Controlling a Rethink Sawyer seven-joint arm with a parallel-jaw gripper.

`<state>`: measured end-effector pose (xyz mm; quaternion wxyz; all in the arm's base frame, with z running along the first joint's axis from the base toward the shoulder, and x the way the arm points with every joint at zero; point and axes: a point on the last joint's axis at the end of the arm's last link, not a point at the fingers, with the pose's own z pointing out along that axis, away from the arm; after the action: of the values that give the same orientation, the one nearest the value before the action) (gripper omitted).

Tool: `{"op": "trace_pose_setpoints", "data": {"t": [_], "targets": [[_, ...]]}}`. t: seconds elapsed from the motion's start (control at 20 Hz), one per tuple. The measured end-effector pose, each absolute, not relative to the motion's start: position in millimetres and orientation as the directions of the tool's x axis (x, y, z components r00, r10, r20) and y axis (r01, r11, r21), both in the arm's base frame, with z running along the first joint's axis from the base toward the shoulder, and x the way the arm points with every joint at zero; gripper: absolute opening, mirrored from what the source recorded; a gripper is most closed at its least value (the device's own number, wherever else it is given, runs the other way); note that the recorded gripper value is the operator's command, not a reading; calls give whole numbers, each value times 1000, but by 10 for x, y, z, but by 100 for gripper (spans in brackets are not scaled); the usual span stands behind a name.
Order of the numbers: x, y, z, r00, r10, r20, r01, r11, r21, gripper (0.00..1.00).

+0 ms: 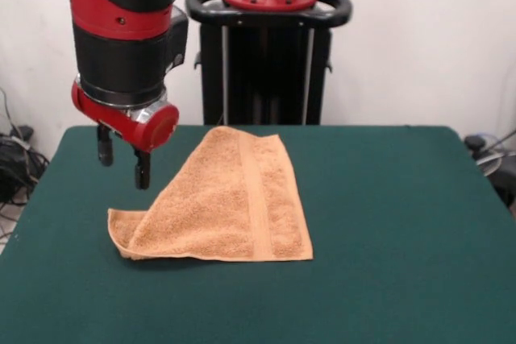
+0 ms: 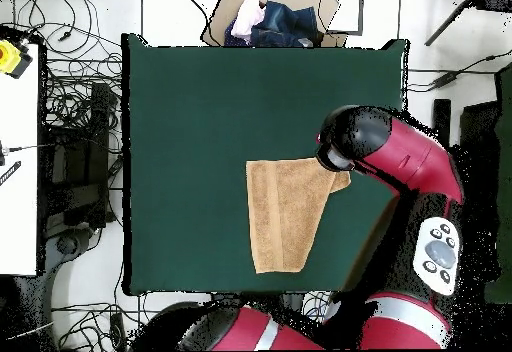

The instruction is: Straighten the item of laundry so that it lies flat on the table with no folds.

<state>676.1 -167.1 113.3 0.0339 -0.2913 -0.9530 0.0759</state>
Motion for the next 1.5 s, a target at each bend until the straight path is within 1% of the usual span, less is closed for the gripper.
{"op": "trace_pose_setpoints", "data": {"t": [0.1, 0.35, 0.7, 1.0, 1.35, 1.5], "targets": [[6797, -1626, 1154, -804, 594, 33, 583, 798, -152, 100], [6894, -1559, 1109, -784, 621, 14, 614, 778, -135, 100], [7078, -1484, 794, -765, 643, -42, 644, 760, -93, 100], [7171, -1325, 620, -750, 660, -35, 661, 747, -69, 100], [7436, -843, 526, -703, 710, -45, 711, 702, -41, 100], [7543, -490, 560, -659, 750, -51, 752, 658, -31, 100]]}}
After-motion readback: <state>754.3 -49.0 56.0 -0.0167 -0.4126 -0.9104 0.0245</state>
